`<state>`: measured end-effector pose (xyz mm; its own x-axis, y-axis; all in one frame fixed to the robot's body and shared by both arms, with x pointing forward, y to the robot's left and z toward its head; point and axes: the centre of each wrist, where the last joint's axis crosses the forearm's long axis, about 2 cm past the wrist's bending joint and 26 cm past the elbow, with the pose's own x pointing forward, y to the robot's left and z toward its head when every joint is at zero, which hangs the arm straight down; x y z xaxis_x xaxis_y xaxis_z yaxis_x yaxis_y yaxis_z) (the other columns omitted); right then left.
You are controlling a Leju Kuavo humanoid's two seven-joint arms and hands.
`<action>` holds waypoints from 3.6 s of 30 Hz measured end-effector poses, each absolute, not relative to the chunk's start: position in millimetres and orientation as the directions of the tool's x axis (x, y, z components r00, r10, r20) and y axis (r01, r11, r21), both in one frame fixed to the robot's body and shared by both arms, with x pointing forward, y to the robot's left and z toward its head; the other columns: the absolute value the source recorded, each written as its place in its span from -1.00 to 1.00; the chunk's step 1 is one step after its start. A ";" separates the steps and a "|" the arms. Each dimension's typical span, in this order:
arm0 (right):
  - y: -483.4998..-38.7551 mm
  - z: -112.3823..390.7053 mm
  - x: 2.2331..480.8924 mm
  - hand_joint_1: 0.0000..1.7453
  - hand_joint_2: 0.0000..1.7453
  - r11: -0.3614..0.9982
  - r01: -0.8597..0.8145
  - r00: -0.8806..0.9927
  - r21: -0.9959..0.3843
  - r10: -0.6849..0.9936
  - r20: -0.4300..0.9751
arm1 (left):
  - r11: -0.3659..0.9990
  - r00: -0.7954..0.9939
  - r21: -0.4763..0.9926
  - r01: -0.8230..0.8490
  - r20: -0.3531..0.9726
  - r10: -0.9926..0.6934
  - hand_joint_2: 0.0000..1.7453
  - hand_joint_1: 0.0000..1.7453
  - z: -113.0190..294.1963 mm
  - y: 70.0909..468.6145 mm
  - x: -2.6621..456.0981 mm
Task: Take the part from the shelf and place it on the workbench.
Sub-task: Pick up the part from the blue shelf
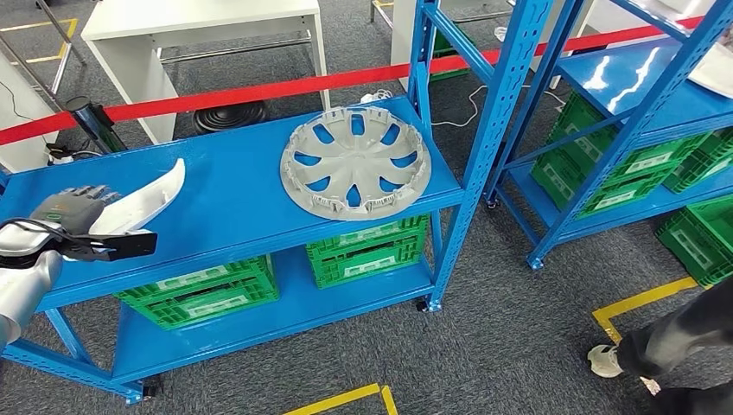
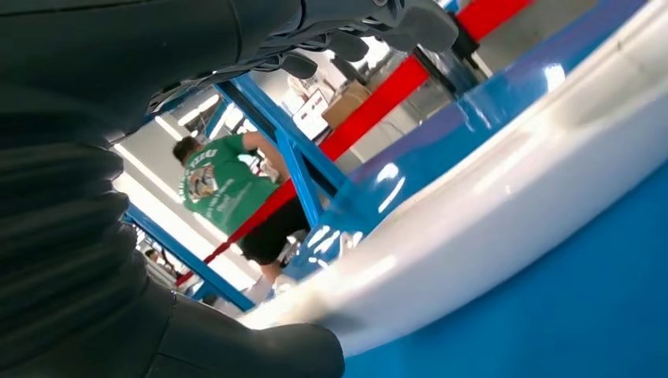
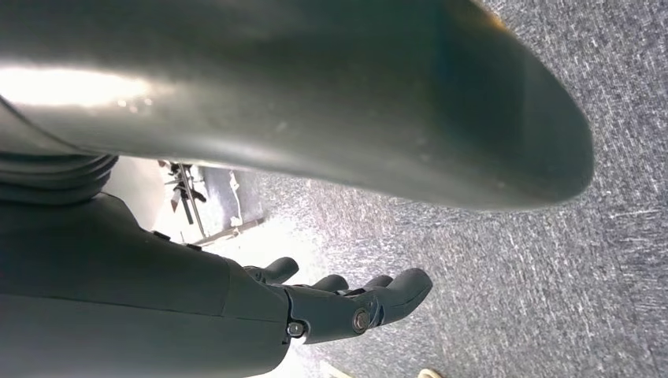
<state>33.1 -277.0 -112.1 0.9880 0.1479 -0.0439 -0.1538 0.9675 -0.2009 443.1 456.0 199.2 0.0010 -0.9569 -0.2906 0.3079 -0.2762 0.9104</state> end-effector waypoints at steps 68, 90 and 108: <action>-267.3 -111.7 32.3 -1.00 -1.00 0.970 -0.126 0.992 -0.207 0.121 -0.040 | -0.109 0.066 0.938 0.328 -0.138 -0.988 1.00 1.00 174.0 419.8 441.8; -264.8 -111.5 33.4 -1.00 -1.00 0.970 -0.127 0.992 -0.207 0.122 -0.037 | -0.102 0.085 0.938 0.333 -0.137 -0.987 1.00 1.00 172.6 428.5 438.6; -262.8 -111.3 33.5 -1.00 -1.00 0.972 -0.122 0.992 -0.202 0.118 -0.036 | -0.098 0.066 0.965 0.243 -0.117 -0.991 1.00 -1.00 157.6 425.7 430.0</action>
